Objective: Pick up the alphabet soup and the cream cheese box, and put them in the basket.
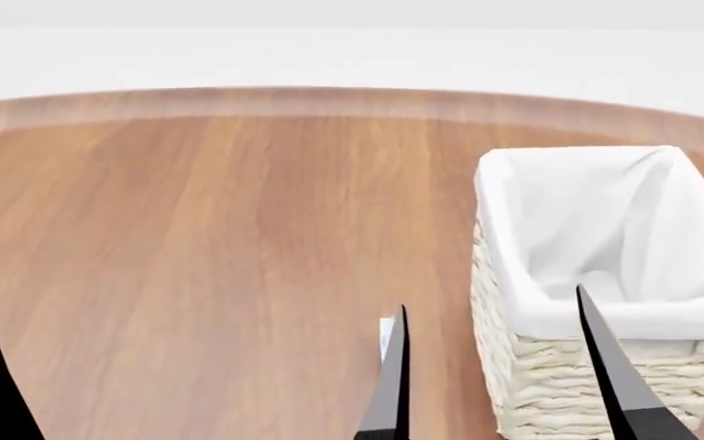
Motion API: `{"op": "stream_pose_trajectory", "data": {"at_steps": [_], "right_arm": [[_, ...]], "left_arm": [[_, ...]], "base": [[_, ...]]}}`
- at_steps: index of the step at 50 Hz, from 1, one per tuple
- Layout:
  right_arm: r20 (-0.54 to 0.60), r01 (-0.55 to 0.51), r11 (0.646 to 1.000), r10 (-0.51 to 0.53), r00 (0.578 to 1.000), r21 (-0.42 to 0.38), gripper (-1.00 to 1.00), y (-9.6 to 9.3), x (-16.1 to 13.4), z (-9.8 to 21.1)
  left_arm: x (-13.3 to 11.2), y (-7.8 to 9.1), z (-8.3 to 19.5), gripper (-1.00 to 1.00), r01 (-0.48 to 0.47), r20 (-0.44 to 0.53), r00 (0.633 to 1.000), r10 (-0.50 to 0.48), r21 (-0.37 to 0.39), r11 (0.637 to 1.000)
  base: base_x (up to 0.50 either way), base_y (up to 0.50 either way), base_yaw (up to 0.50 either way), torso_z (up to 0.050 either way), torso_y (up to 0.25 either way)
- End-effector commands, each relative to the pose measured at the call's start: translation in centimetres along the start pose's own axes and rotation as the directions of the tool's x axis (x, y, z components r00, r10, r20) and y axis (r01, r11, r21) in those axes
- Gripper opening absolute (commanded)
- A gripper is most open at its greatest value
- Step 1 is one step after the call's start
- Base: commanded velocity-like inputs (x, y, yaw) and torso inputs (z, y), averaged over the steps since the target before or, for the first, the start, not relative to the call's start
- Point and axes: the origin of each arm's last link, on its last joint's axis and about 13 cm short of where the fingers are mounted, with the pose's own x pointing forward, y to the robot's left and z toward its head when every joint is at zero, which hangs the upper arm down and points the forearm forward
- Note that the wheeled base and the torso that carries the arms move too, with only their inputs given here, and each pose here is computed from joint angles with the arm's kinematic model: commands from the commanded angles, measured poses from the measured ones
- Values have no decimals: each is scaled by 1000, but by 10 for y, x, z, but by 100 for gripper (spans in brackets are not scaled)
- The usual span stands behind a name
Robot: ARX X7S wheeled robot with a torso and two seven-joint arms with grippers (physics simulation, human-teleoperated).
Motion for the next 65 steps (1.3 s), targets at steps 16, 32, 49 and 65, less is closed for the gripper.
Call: {"op": "stream_pose_trajectory", "data": {"at_steps": [16, 32, 49, 65], "right_arm": [[30, 76, 997, -75, 997, -8, 100, -1, 2, 1], [29, 70, 997, -69, 997, -16, 100, -1, 2, 1], [26, 79, 997, -78, 997, -19, 100, -1, 3, 0], [26, 94, 995, -94, 995, -18, 100, -1, 2, -4]], "left_arm": [[-1, 1, -1, 100, -1, 1, 1000, 1, 13, 1000], [-3, 0, -3, 100, 6, -4, 1000, -6, 38, 999], [-2, 0, -3, 100, -2, 0, 1000, 2, 50, 999], [0, 0, -3, 100, -2, 5, 1000, 2, 45, 999]], "base": [[194, 0, 0, 0, 1], [0, 0, 0, 0, -31], [0, 0, 0, 0, -161], [0, 0, 0, 0, -182]]}}
